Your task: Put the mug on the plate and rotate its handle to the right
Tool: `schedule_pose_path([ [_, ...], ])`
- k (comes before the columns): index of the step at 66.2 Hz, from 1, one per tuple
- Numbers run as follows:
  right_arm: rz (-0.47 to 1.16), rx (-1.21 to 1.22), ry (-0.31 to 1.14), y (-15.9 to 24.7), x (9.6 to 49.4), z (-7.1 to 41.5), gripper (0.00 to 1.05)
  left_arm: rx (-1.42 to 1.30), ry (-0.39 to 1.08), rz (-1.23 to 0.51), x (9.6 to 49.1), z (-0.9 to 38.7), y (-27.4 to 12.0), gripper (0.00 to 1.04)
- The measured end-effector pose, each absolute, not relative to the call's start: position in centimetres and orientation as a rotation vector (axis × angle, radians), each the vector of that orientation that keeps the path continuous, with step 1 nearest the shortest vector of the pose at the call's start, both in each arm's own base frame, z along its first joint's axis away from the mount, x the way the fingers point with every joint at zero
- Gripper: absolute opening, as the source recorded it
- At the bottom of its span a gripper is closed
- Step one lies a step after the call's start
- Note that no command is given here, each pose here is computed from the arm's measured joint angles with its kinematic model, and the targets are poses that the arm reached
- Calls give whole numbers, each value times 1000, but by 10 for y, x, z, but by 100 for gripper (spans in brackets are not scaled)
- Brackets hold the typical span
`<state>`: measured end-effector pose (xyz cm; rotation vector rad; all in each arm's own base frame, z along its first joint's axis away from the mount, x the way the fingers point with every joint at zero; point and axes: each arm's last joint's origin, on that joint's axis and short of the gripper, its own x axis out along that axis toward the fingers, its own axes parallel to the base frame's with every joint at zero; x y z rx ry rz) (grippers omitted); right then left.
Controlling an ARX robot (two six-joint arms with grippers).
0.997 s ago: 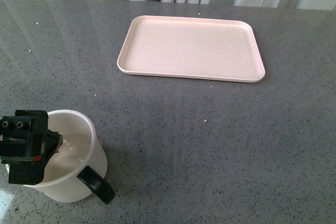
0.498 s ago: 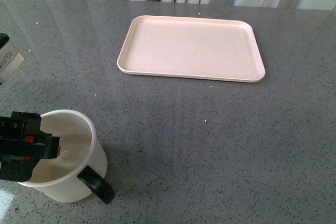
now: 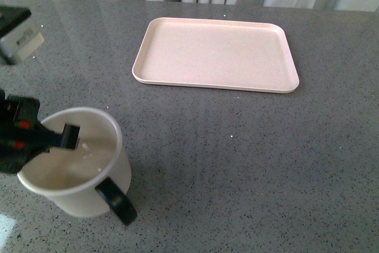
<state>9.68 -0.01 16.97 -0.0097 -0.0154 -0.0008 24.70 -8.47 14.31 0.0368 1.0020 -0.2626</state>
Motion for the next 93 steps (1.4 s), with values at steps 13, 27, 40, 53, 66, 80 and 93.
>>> schedule_pose_path([
  [13,-1,-10,-15,0,97,170,96,29,941,-287,287,175,-101,2],
  [27,-1,-10,-16,0,97,170,96,27,902,-346,348,196,-136,2],
  [40,-1,-10,-15,0,97,170,96,40,902,-390,392,197,-172,2],
  [53,-1,-10,-16,0,97,170,96,54,928,-413,429,183,-201,2],
  [66,-1,-10,-16,0,97,170,96,57,954,-411,450,171,-212,2],
  [80,0,-10,-16,0,97,170,96,53,951,-421,463,166,-221,2],
  [93,-1,-10,-15,0,97,170,96,66,971,-431,469,157,-231,2],
])
